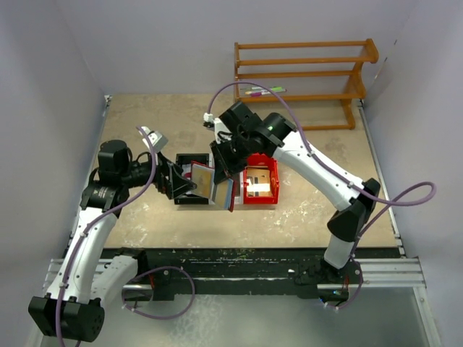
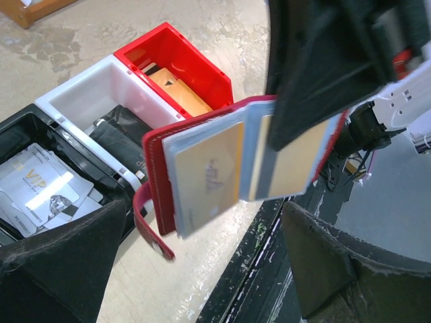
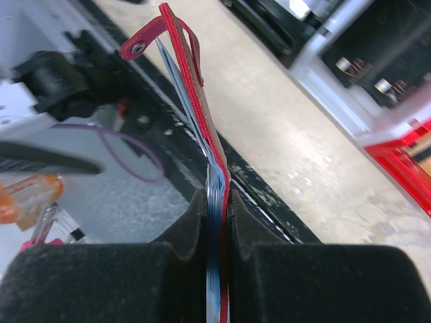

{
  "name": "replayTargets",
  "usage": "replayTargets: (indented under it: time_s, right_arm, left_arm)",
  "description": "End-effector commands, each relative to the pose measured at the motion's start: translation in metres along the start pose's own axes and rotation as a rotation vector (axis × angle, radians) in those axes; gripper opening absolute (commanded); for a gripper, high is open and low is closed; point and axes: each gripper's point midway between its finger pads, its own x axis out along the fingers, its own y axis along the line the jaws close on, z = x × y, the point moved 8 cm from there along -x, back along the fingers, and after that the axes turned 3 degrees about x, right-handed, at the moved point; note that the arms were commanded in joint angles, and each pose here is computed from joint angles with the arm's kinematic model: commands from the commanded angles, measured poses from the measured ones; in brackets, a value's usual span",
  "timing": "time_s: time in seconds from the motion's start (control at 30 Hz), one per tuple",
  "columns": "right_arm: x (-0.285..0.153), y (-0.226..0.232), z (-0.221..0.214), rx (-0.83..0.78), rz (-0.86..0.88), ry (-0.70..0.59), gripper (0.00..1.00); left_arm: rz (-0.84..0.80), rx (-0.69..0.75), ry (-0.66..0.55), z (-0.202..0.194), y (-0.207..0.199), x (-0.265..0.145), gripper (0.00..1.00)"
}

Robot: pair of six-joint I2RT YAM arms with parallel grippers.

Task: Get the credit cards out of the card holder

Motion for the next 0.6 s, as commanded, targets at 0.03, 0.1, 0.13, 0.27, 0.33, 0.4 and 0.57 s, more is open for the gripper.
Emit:
replayTargets:
  time_s: [0.03,0.1,0.13,0.27,0.33,0.4,0.57]
  right_arm:
    - [-0.048,0.040,0.009,-0.108,0.297,-0.136,0.00]
    - [-0.058,0.047,0.009,-0.142,0.367,-0.157,0.00]
    - [-0.063,0.051,0.009,-0.157,0.393,-0.170,0.00]
    - [-0.080,0.058,0.007,-0.209,0.457,-0.206,0.00]
    - [-0.086,0.060,0.005,-0.234,0.480,-0.220,0.00]
    - [-0.091,0.061,0.002,-0.259,0.500,-0.236,0.00]
    - [-0.101,0.059,-0.002,-0.323,0.521,-0.293,0.00]
  left_arm:
    - [0.000,0.046,-0.030,0.004,0.000,0.001,0.99]
    - [-0.010,0.048,-0.038,0.004,-0.003,0.000,0.99]
    - [-0.023,0.050,-0.046,0.005,-0.006,-0.001,0.99]
    - [-0.086,0.044,-0.074,0.015,-0.021,-0.007,0.99]
    - [-0.109,0.047,-0.090,0.021,-0.029,-0.010,0.99]
    - [-0.151,0.035,-0.098,0.026,-0.037,-0.014,0.99]
    - [-0.199,-0.012,-0.112,0.036,-0.051,-0.020,1.00]
